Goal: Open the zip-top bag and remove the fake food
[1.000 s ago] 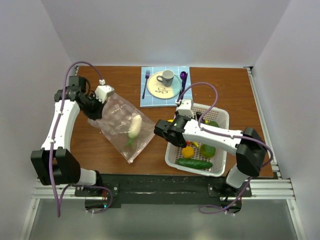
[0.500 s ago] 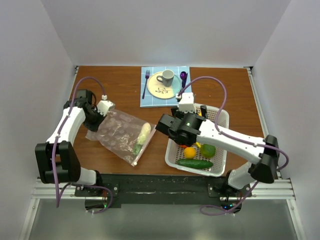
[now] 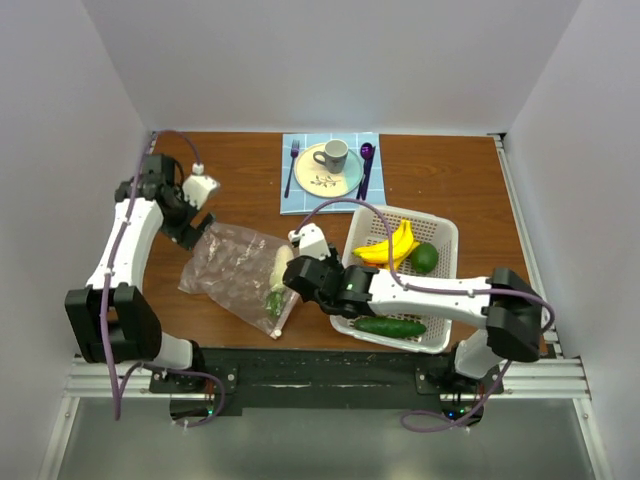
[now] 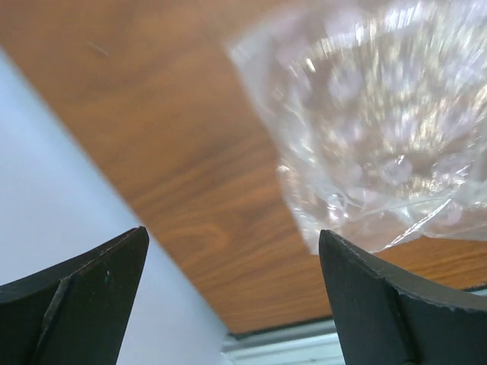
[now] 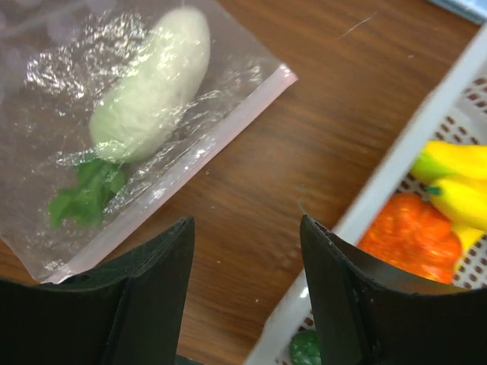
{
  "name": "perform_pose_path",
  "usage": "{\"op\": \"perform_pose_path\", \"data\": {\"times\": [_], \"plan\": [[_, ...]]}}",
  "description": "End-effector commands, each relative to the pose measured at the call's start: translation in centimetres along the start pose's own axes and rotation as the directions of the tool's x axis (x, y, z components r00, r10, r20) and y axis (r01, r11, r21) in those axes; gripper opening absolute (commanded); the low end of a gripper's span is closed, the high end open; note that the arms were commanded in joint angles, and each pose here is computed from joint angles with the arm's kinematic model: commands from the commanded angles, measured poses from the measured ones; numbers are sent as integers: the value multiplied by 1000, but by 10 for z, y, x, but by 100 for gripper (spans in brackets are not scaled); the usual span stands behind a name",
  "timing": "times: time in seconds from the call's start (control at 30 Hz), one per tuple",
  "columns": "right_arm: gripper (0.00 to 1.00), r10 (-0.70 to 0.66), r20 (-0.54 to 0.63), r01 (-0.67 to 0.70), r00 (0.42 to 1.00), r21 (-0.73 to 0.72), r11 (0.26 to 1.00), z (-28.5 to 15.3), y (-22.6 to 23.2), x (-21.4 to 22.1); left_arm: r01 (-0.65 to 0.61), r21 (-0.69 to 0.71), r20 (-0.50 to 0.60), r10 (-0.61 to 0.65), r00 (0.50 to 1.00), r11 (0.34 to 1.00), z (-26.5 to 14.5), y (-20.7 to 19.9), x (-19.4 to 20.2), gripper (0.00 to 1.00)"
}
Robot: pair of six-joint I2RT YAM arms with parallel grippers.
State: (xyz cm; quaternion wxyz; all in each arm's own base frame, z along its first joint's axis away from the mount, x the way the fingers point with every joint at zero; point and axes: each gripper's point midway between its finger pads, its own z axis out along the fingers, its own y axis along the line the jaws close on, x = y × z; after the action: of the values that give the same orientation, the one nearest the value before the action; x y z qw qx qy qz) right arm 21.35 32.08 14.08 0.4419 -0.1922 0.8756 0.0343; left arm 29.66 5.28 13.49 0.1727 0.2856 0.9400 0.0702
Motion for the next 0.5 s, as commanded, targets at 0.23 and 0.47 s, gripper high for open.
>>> {"op": "perform_pose_path", "data": {"times": [0.23, 0.47], "plan": [[57, 33, -8, -34, 999, -117, 992, 36, 53, 12, -146, 460, 288, 8, 958, 876, -60, -114, -69, 100], [54, 29, -32, -32, 999, -92, 995, 48, 51, 30, -203, 504, 298, 51, 953, 840, 6, -180, -84, 99]]}}
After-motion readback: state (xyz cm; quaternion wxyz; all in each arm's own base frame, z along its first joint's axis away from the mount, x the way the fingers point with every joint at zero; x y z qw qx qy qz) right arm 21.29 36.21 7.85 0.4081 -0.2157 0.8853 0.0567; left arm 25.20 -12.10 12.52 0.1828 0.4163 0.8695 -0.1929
